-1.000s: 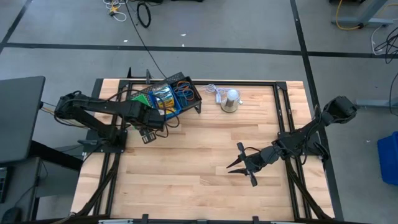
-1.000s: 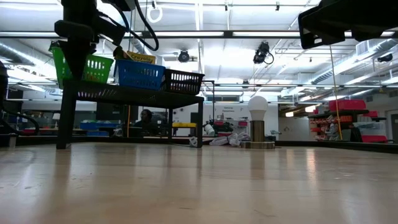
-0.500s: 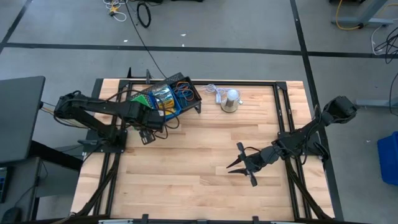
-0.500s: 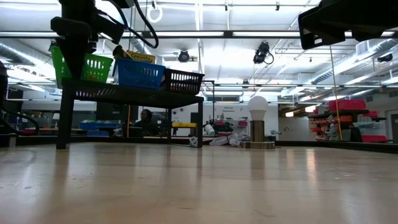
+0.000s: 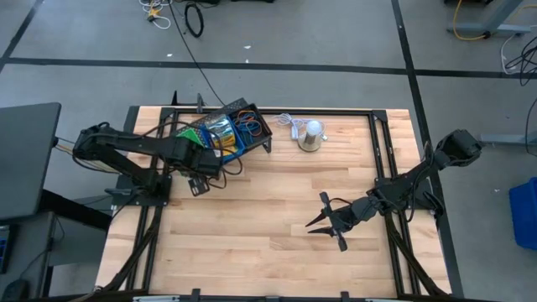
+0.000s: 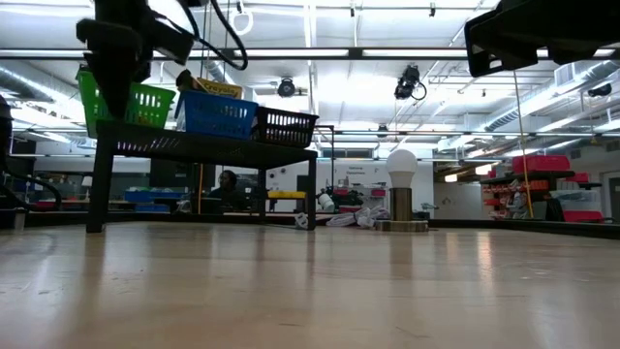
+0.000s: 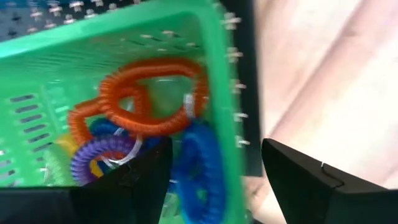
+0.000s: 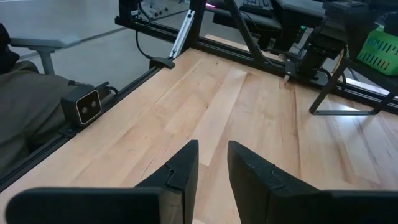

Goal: Pick & Place Office Desk Supplies
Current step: Put the green bin with spiral keychain on the shelf, then return to Home Position

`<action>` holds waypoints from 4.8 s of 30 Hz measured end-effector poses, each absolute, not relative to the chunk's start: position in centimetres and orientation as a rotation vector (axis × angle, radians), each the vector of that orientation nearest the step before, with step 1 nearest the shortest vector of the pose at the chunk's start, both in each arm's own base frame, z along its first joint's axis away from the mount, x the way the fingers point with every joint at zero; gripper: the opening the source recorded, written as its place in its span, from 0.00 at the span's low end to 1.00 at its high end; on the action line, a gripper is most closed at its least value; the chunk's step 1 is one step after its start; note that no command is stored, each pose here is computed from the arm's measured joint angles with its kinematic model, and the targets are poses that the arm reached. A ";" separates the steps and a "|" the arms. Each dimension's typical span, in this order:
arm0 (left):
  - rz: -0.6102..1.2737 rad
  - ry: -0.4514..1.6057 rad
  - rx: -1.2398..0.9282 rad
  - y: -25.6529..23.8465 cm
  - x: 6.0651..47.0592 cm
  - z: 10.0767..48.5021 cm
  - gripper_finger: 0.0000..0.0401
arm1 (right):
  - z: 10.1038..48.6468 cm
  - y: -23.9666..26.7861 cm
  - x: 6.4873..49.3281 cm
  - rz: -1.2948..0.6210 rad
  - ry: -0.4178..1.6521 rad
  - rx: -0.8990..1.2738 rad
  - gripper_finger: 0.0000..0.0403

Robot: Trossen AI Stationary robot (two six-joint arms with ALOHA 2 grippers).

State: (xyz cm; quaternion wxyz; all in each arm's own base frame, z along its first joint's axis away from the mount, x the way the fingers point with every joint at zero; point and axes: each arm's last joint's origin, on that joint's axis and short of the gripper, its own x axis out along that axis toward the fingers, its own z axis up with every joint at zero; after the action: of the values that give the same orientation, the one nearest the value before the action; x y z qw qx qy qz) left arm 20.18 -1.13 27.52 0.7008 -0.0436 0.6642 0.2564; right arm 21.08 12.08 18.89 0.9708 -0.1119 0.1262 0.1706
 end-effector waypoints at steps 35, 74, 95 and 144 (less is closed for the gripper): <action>0.525 0.821 -0.088 -10.2 13.1 35.6 0.01 | 18.9 12.1 21.1 0.344 0.256 -0.225 0.24; 0.808 1.022 -0.097 -10.2 10.0 23.8 0.00 | 18.9 12.0 21.1 0.325 0.247 -0.252 0.24; 0.819 1.091 0.067 -8.3 11.5 23.7 0.00 | 18.9 12.0 21.1 0.320 0.246 -0.256 0.24; -0.388 0.334 0.205 -19.1 11.6 26.1 0.00 | 20.1 12.1 21.5 0.280 0.172 -0.234 0.24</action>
State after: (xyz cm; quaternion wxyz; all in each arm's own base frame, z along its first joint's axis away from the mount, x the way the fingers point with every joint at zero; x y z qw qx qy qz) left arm 11.56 -19.10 26.11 0.9622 0.1011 0.1650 -0.1914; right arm 21.54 12.10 20.06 0.9797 -0.1161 0.0853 0.1392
